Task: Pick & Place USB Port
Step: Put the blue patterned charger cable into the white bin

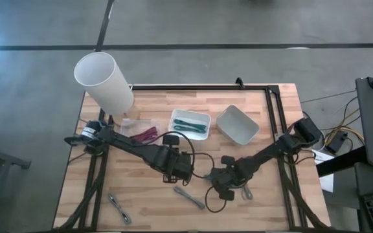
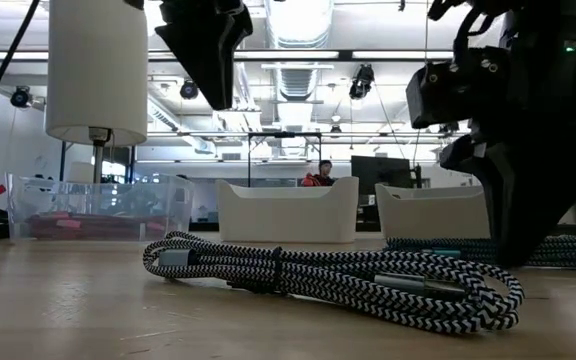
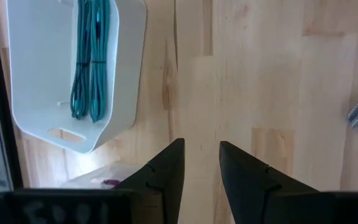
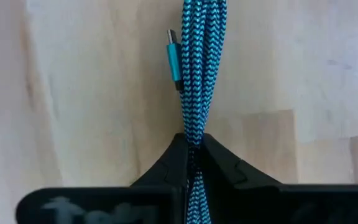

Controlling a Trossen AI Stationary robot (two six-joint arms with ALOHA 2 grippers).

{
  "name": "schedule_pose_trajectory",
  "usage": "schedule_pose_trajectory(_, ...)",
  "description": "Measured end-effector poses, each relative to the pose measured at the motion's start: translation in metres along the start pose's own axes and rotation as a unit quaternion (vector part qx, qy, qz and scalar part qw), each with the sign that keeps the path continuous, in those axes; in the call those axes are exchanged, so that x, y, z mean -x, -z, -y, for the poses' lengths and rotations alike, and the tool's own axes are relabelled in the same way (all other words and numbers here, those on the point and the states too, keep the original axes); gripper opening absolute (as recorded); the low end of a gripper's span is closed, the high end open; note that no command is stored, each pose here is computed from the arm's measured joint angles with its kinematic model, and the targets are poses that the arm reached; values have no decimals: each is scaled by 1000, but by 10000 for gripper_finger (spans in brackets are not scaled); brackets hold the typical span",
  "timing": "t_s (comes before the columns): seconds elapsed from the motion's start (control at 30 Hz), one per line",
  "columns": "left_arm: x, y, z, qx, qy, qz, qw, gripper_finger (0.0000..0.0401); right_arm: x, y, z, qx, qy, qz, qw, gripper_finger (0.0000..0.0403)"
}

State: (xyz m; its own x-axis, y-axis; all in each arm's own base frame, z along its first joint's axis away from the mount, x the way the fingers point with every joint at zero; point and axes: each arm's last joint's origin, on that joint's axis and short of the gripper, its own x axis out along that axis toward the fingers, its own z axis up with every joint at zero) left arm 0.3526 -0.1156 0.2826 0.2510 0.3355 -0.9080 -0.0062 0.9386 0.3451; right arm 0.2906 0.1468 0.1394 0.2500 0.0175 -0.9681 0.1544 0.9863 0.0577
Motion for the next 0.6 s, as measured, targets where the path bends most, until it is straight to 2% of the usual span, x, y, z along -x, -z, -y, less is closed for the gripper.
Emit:
schedule_pose_trajectory(0.2, 4, 7, -4, -9, -8, -24, 1000, 120, 32, -20, 1, 36, -23, 60, 997, 24)
schedule_pose_trajectory(0.3, 10, 10, -8, -5, -17, -20, 1000, 119, 50, -34, 11, 60, 11, 111, 992, 24)
schedule_pose_trajectory(0.47, 25, 14, -19, -1, -63, 14, 998, 119, 78, -65, 36, 106, 96, 192, 971, 24)
schedule_pose_trajectory(0.6, 37, 18, -29, 9, -99, 39, 994, 119, 83, -89, 58, 129, 100, 226, 960, 24)
